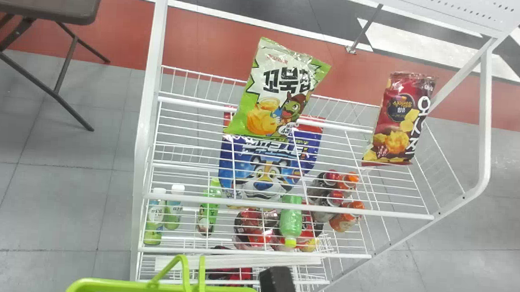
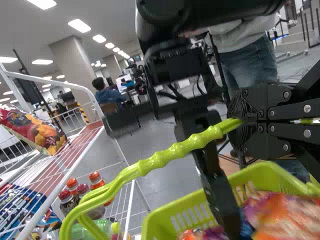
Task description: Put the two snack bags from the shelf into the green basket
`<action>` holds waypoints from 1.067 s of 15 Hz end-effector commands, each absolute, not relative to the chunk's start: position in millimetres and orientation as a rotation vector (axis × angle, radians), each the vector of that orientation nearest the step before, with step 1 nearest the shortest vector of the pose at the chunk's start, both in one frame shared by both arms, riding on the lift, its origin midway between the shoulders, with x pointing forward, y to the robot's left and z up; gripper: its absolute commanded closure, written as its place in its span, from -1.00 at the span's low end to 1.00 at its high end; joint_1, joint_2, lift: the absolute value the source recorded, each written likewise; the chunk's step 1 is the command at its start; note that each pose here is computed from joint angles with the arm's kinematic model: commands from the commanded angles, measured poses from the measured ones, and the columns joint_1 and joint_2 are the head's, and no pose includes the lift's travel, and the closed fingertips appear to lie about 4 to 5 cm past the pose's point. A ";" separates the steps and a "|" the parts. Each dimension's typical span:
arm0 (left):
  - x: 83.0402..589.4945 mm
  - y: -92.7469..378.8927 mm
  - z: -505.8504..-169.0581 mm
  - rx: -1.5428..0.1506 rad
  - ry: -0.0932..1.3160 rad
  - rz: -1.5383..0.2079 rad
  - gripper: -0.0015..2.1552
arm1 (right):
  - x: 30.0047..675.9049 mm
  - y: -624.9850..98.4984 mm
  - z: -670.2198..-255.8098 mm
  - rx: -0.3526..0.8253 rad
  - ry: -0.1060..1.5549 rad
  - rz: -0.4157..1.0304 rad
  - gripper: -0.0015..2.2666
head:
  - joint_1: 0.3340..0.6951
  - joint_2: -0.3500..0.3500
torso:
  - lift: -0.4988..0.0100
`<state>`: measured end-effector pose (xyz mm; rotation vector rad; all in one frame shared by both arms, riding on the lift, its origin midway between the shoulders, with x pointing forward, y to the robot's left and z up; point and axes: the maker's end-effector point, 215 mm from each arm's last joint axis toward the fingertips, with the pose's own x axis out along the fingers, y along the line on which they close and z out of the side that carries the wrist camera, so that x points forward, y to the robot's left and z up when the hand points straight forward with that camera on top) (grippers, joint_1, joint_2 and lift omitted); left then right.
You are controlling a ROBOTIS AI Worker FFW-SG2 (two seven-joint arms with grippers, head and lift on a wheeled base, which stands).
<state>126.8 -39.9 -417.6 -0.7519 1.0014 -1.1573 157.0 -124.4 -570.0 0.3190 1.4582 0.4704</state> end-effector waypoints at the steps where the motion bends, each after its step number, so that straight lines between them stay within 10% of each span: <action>1: 125.4 -40.5 -416.9 -0.754 1.002 -1.160 0.96 | 141.5 -119.0 -591.8 0.278 1.531 0.477 0.98 | 1.00 -1.00 | 0.94; 3: 125.8 -40.0 -417.1 -0.754 1.002 -1.158 0.96 | 139.9 -119.1 -594.5 0.266 1.538 0.471 0.82 | 1.00 -1.00 | 0.94; 5: 125.8 -40.0 -417.1 -0.754 1.000 -1.158 0.96 | 152.0 -130.5 -583.7 0.275 1.496 0.446 -0.94 | 1.00 -1.00 | 0.94; 12: 128.6 -39.1 -418.2 -0.749 0.993 -1.152 0.96 | 194.8 -176.6 -512.3 0.291 1.279 0.369 -0.94 | 1.00 -1.00 | 0.94; 16: 128.9 -38.9 -420.6 -0.750 0.992 -1.149 0.96 | 298.9 -207.7 -440.6 0.221 0.832 0.302 -0.93 | 1.00 -1.00 | 0.94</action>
